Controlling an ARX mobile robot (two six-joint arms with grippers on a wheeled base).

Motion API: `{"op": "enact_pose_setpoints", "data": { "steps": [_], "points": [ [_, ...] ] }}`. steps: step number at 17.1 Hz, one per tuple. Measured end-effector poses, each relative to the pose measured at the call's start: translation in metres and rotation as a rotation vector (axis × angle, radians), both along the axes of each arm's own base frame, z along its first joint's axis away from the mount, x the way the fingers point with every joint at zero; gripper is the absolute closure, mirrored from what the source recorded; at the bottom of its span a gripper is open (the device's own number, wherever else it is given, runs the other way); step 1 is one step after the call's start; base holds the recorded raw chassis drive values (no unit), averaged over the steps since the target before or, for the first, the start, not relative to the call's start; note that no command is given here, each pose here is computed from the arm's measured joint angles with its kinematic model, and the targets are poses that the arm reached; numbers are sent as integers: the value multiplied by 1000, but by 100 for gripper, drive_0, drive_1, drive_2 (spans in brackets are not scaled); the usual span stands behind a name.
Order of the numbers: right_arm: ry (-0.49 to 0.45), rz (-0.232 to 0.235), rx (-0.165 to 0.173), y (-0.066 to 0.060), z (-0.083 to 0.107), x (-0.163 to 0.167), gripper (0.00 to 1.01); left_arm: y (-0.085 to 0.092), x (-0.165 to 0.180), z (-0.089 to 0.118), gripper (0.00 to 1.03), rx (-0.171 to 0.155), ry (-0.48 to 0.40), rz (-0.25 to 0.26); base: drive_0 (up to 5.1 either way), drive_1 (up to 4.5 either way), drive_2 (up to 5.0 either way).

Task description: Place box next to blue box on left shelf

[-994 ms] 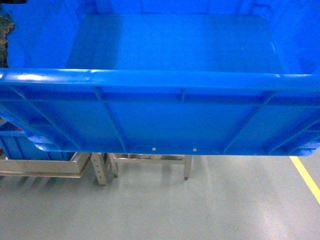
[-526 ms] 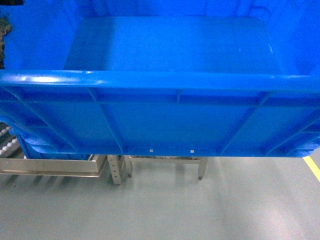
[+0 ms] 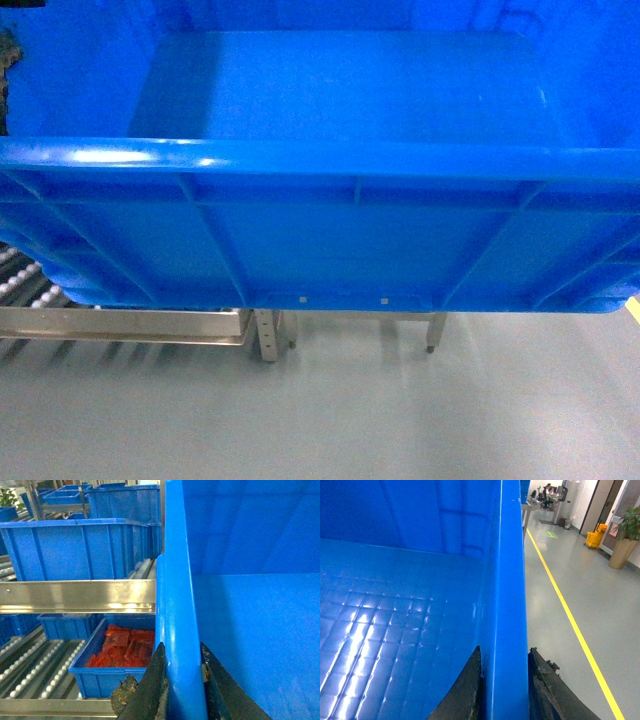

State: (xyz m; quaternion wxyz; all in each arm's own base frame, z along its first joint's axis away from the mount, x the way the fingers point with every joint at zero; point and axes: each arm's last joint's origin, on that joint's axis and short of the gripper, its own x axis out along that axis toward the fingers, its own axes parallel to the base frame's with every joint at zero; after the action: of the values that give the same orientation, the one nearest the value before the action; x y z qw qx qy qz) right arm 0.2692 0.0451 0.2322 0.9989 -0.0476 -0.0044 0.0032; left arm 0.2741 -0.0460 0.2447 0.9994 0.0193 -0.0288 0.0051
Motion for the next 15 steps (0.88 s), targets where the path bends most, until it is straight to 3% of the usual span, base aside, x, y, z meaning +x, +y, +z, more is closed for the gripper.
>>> {"op": "enact_pose_setpoints", "data": {
  "steps": [15],
  "points": [
    [2, -5, -3, -1, 0, 0, 82, 0, 0, 0, 93, -1, 2, 0, -500, 245, 245]
  ]
}}
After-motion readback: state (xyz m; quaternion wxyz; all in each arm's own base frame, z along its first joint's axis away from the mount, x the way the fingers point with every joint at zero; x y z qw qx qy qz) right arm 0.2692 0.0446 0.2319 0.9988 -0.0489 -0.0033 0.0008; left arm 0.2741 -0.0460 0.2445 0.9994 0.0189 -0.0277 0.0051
